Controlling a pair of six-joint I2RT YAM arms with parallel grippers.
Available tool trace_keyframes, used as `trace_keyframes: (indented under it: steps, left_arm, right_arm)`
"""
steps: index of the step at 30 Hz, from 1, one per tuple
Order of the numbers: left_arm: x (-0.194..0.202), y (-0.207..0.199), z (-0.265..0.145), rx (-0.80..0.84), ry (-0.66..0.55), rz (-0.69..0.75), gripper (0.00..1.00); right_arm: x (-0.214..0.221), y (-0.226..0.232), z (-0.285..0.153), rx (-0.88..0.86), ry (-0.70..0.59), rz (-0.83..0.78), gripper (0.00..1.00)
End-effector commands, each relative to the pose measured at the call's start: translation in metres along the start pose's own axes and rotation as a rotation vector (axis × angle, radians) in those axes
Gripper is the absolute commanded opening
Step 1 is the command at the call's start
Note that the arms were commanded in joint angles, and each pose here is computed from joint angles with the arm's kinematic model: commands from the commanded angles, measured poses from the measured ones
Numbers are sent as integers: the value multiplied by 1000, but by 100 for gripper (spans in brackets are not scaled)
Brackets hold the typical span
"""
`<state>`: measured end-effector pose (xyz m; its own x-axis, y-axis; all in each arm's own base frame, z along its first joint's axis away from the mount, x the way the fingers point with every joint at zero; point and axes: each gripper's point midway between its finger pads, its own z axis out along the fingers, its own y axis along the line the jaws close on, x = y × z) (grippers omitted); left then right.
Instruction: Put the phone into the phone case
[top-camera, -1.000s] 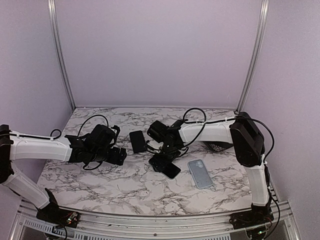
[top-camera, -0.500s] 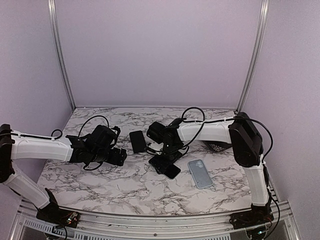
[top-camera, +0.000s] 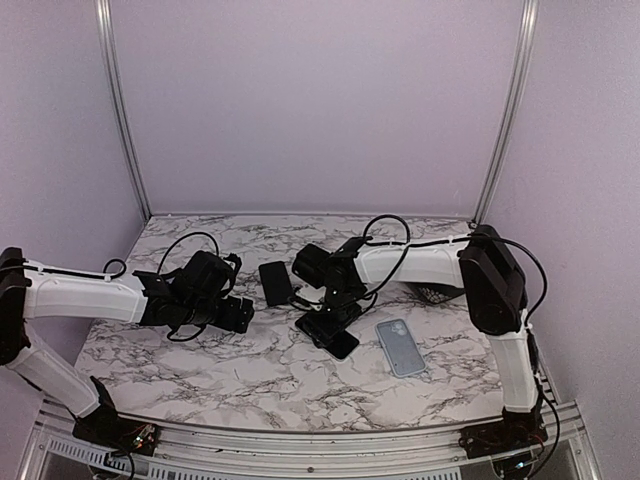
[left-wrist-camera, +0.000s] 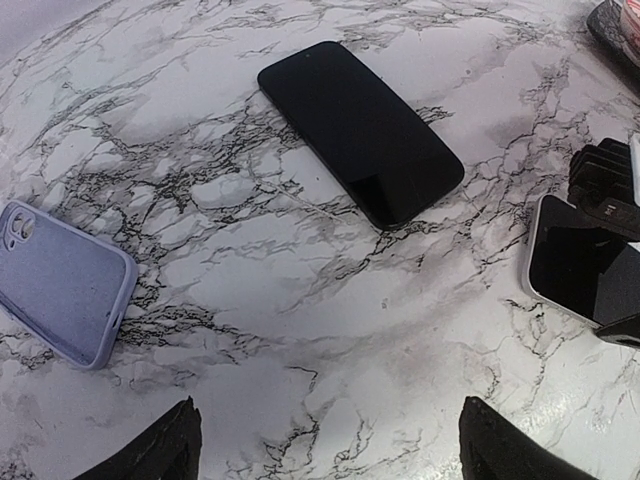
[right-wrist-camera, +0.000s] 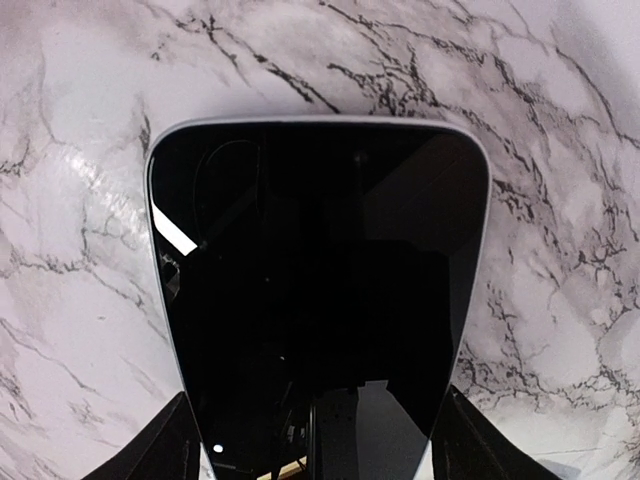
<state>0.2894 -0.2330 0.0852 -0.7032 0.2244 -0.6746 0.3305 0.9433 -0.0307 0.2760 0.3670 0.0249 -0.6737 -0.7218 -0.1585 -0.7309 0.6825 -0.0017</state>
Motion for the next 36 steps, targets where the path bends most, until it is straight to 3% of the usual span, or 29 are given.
trace_keyframes:
  steps: [1,5,8,14,18,22,27,36]
  left_arm:
    - [10,3,2,-14,31,9,90]
    - [4,0,0,-2,18,8,90]
    - [0,-2,-3,9,6,3,90]
    - [-1,-3,-5,20,-4,-3,90]
    - [0,-3,-5,21,-5,-5,90]
    - [1,-3,-4,25,-4,-9,90]
    - [2,-2,-4,23,-6,-17,90]
    - [3,-2,-5,26,-5,-23,90]
  right_arm:
    - [-29,8,-60,-42,-222,43,45]
    - [-31,0,-96,-42,-381,130,42]
    - [-15,-22,-112,41,-430,218,40]
    - [57,-80,-115,257,-415,434,37]
    - [90,-88,-108,222,-447,532,29]
    - [113,-92,-92,200,-439,582,28]
    - [117,-82,-70,146,-406,570,25]
    - [118,-77,-68,192,-365,604,22]
